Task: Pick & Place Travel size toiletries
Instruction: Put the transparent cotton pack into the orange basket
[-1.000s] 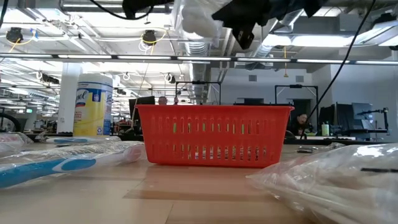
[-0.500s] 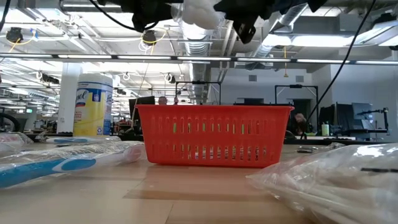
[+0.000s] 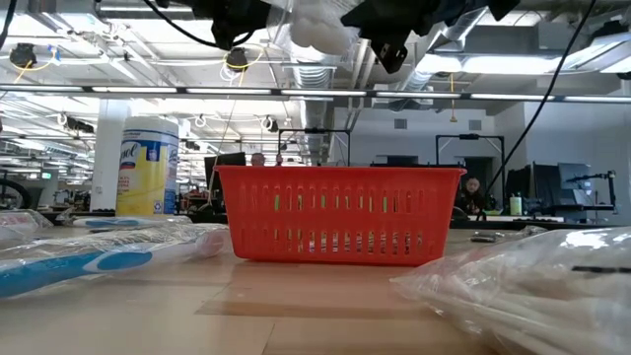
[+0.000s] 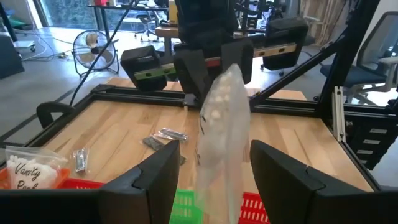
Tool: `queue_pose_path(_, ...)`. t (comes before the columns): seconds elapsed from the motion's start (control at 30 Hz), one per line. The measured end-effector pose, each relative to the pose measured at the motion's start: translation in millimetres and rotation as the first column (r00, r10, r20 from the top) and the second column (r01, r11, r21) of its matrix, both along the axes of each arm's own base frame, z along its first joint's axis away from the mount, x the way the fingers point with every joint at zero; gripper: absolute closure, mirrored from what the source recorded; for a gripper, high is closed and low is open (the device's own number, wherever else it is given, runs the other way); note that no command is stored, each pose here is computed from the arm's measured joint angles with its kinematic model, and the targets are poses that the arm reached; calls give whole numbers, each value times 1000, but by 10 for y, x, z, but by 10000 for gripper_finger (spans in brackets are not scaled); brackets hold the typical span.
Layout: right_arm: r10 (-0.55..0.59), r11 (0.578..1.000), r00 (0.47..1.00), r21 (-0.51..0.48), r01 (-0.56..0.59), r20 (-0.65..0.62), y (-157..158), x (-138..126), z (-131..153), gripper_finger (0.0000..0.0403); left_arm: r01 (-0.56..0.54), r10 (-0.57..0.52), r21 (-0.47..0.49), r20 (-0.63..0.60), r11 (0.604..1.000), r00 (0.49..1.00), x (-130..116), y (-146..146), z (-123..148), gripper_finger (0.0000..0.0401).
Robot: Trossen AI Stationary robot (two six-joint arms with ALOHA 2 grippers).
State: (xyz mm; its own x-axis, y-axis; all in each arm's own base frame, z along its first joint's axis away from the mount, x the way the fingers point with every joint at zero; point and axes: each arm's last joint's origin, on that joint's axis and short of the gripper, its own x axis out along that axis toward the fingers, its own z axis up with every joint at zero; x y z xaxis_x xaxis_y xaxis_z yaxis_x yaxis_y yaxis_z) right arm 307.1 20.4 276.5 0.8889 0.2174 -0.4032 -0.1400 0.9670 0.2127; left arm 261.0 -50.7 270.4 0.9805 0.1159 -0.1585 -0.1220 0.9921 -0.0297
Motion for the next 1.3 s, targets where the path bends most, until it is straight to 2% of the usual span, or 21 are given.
queue_pose_path(0.2, 3, 1000, 1000, -6, -3, 6, 0, 2, 4, 387, -8, 8, 1, -6, 1000, 1000, 30, 19, -28, 211)
queue_pose_path(0.47, 3, 1000, 1000, -7, -3, 9, 0, 4, 6, 385, -4, 4, -4, -21, 1000, 1000, 189, 89, -122, 211)
queue_pose_path(0.67, 5, 1000, 1000, -10, -5, 3, 0, 1, 0, 388, 40, -40, -41, -6, 998, 999, 202, 73, -97, 218)
queue_pose_path(0.8, 5, 1000, 1000, -10, -5, 3, 0, 1, 0, 386, 55, -55, -50, -4, 997, 998, 202, 68, -96, 261)
queue_pose_path(1.0, 12, 1000, 1000, -24, -12, 6, 0, 1, -1, 382, 52, -51, -74, 4, 996, 999, 203, 68, -90, 380)
queue_pose_path(1.1, 28, 999, 1000, -42, -28, 1, 3, -3, -9, 379, 48, -47, -118, 12, 992, 999, 190, 69, -73, 389)
queue_pose_path(1.3, 39, 998, 999, -52, -40, -32, 8, -23, -24, 357, 117, -108, -233, 52, 965, 993, 115, 31, 22, 397)
